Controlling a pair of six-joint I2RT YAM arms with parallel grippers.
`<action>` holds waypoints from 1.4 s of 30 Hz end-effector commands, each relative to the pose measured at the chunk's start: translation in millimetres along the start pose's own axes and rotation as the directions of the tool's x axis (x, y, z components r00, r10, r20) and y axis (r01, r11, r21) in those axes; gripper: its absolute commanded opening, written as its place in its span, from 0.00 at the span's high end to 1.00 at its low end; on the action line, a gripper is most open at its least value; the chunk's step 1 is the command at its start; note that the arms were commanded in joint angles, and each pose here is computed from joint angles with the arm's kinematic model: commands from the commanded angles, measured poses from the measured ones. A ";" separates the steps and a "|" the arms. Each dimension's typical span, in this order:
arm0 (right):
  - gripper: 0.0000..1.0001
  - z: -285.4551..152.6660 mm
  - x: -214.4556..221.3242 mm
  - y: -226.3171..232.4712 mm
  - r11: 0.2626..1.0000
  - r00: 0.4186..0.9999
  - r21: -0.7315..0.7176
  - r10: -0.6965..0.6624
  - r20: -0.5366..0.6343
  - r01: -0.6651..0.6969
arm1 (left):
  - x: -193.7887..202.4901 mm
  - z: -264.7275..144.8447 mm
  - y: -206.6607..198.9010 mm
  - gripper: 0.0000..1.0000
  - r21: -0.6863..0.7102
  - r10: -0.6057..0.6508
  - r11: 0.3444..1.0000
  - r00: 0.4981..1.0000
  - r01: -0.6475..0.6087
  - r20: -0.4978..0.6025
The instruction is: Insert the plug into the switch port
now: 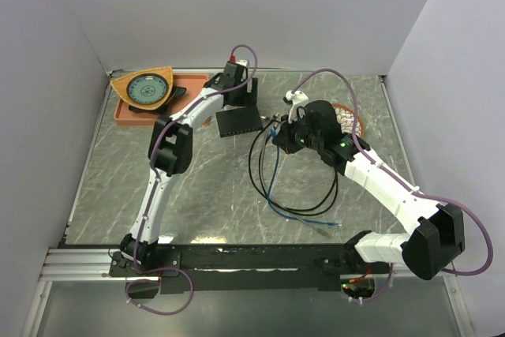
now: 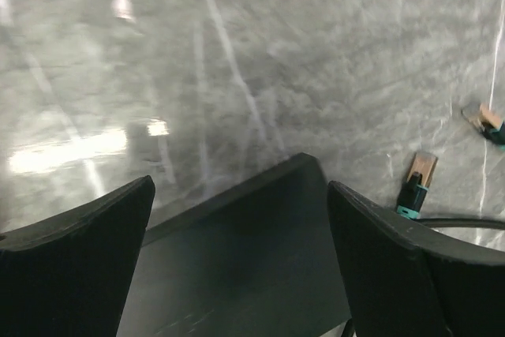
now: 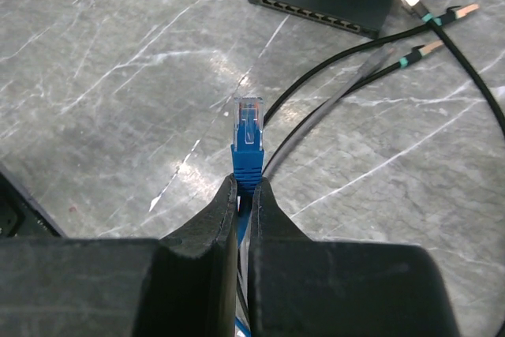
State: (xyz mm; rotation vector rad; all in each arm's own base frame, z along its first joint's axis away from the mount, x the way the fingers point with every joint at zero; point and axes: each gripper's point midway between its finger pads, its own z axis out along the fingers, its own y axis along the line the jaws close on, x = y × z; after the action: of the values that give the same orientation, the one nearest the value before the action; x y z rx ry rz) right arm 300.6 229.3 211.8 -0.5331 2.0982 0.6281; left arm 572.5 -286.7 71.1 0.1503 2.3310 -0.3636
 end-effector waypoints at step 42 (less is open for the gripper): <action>1.00 7.1 2.5 32.3 0.983 0.999 -0.181 -0.022 -0.025 0.017 | 154.3 -116.1 53.4 0.05 -0.278 -0.211 0.950 0.947 0.141 -0.243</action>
State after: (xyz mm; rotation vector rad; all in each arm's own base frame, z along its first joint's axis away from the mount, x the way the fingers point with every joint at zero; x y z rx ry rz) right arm 281.6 248.2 198.8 -0.6214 2.1307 0.7966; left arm 428.0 -212.1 28.2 -0.1244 2.5741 -0.1319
